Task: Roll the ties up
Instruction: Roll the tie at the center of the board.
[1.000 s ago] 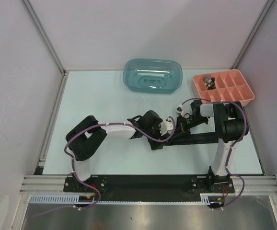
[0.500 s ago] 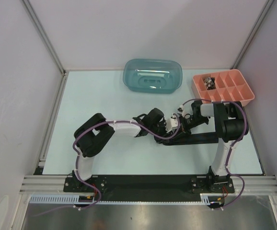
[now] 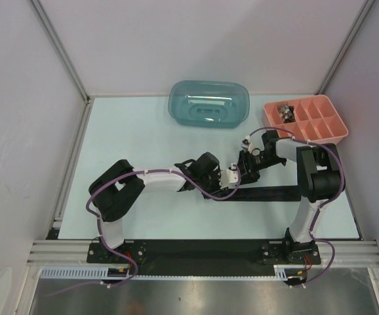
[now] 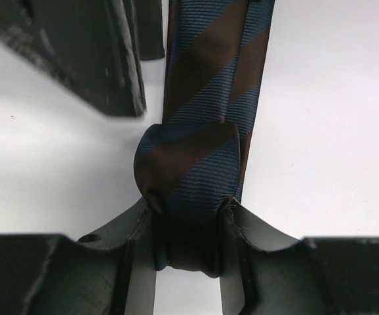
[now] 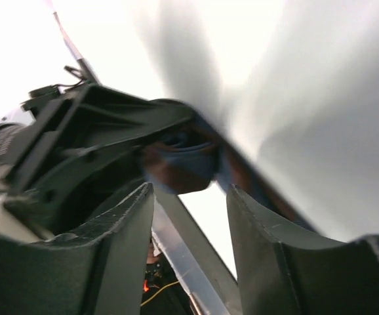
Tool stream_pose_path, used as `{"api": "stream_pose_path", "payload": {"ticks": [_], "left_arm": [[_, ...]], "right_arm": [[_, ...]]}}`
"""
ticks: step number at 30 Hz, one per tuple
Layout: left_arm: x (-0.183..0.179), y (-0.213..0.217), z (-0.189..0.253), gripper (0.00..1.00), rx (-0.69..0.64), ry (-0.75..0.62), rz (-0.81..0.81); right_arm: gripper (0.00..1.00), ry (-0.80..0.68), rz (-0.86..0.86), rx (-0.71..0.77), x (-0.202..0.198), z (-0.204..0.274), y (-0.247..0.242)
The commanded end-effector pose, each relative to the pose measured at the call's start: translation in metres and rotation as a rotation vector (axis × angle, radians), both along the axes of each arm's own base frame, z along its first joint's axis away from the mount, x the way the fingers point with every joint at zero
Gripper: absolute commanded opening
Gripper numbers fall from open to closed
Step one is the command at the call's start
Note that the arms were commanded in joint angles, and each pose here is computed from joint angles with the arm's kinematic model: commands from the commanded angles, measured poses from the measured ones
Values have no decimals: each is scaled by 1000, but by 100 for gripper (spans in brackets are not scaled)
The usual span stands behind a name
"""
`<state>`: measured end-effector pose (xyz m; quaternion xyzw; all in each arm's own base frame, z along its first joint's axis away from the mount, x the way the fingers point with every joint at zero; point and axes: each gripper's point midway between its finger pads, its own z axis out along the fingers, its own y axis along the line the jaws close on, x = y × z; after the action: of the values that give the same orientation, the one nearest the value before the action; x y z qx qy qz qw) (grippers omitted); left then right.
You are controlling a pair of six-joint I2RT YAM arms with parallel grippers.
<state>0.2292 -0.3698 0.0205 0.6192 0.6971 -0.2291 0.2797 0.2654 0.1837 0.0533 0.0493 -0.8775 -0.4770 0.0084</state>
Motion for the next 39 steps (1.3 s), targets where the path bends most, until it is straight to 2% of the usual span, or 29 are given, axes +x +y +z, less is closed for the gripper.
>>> {"api": "stream_pose_path", "payload": {"ticks": [1,8,11,12,14,15,16,21,22,29,34,37,38,39], "left_arm": [[-9,34,-26,31,174,34,1],[-11,33,-28,38,175,35,-18],[-11,32,-28,42,172,29,-19],[-11,32,-28,47,170,27,-17],[-10,31,-24,53,145,20,-12],[-11,31,-21,63,128,30,0],[-11,31,-18,68,107,39,7],[-18,20,10,98,-76,75,6],[-17,16,13,99,-98,70,4],[-11,-12,4,100,-127,93,-2],[-15,-29,-11,93,-97,77,-46],[-15,-29,-18,78,-49,70,-57],[-16,-25,-23,63,-13,58,-79],[-15,-22,-23,53,1,48,-81]], "right_arm": [[55,-28,53,62,-17,25,21],[53,0,82,14,-24,-6,35],[44,19,84,-9,-26,-19,35],[28,17,85,-16,-26,-21,33],[12,26,80,-37,-27,-24,28],[3,29,78,-45,-28,-26,24],[0,17,92,-53,-29,-29,21],[0,57,110,-129,-40,-42,2],[0,63,109,-139,-40,-45,0],[0,92,111,-243,-37,-61,-18],[0,96,103,-287,-34,-69,-25],[0,92,89,-263,-28,-69,-20],[0,79,88,-246,-22,-69,-13],[0,73,97,-238,-22,-68,-7]]}}
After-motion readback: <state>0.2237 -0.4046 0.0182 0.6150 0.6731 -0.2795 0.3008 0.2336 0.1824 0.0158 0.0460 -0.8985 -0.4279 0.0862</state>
